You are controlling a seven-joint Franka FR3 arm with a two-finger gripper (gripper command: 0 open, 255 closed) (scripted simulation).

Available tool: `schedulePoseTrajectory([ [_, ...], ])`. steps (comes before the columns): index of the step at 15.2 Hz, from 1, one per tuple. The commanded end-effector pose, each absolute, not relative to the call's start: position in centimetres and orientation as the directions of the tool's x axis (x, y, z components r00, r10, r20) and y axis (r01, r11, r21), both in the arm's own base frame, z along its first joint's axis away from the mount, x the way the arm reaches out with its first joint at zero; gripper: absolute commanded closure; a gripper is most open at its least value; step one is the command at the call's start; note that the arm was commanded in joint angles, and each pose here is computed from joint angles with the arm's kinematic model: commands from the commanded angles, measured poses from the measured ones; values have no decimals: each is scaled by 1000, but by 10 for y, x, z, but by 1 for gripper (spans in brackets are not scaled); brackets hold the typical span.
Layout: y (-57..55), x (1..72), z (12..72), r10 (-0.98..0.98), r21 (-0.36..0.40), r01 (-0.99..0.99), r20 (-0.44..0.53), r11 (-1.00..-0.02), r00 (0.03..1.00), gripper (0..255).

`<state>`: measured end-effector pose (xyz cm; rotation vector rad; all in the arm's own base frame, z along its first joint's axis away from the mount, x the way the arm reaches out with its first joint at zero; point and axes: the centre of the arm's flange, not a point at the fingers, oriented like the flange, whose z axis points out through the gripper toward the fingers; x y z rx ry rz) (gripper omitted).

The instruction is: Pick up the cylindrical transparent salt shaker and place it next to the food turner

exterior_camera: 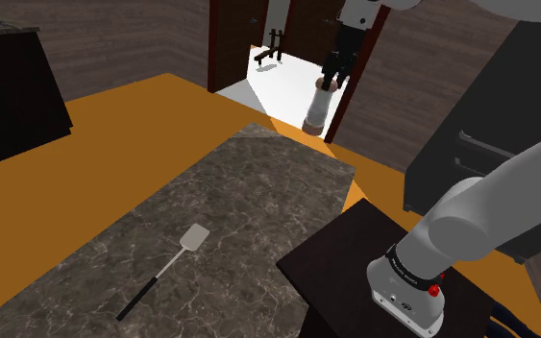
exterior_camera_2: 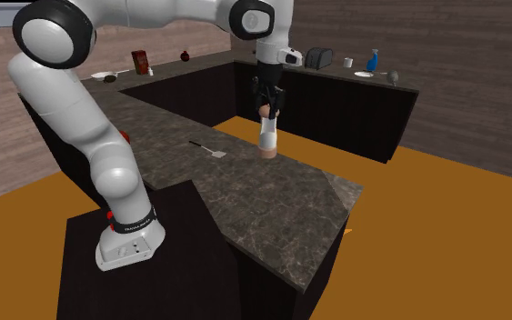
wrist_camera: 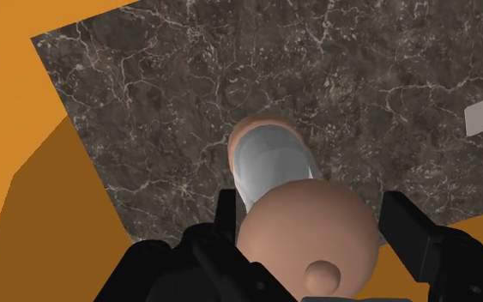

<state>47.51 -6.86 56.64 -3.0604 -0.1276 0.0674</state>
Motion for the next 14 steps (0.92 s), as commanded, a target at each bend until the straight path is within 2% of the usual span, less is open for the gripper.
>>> schedulePoseTrajectory([
  [1, -51, 481, 562, 85, -80, 81, -41, -994, 996, 255],
  [14, 103, 531, 506, 85, -80, 81, -41, -994, 996, 255],
])
